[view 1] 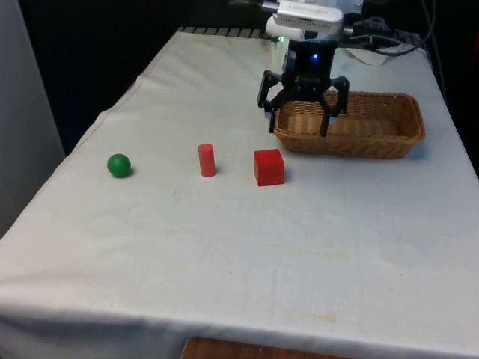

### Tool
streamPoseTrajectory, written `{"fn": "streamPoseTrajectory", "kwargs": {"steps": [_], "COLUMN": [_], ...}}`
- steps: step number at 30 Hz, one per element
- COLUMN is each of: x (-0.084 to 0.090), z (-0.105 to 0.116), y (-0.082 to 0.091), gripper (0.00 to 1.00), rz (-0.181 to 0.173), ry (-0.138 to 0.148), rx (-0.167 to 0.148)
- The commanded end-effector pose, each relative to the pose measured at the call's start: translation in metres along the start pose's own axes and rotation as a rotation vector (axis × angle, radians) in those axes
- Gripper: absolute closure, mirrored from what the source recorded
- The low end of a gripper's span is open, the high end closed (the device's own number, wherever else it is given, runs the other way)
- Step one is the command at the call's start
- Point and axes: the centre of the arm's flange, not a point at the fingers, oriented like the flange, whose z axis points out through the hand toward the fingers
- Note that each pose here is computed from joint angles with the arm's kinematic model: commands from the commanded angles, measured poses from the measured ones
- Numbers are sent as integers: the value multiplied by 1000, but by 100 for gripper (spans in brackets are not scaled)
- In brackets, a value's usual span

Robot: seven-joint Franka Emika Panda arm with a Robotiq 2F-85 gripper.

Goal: Pick up the object to the left of the cylinder and place it into the basket.

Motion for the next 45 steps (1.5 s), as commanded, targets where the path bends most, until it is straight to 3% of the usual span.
{"fn": "streamPoseTrajectory", "kwargs": {"steps": [1, 2, 3, 11, 12, 13, 19, 20, 21, 26, 29, 30, 31, 45], "x": [-2, -1, -3, -10, -10, -10, -14, -15, -16, -18, -19, -21, -20, -24], "z": [2, 2, 5, 25, 26, 28, 42, 41, 46, 56, 62, 62, 66, 76], "y": [3, 2, 5, 21, 22, 22, 29, 30, 29, 30, 32, 33, 33, 44], "gripper": [0, 0, 0, 0, 0, 0, 0, 0, 0, 0, 0, 0, 0, 0], "rz": [-5, -2, -8, -29, -27, -33, -38, -35, -37, -34, -29, -28, -27, -22], "ry": [12, 0, 11, 4, -11, 3, 4, -11, 5, 4, 0, -16, -2, -21], "rx": [9, -1, 8, -10, -20, -11, -17, -28, -16, -10, -5, -23, -3, -12]}}
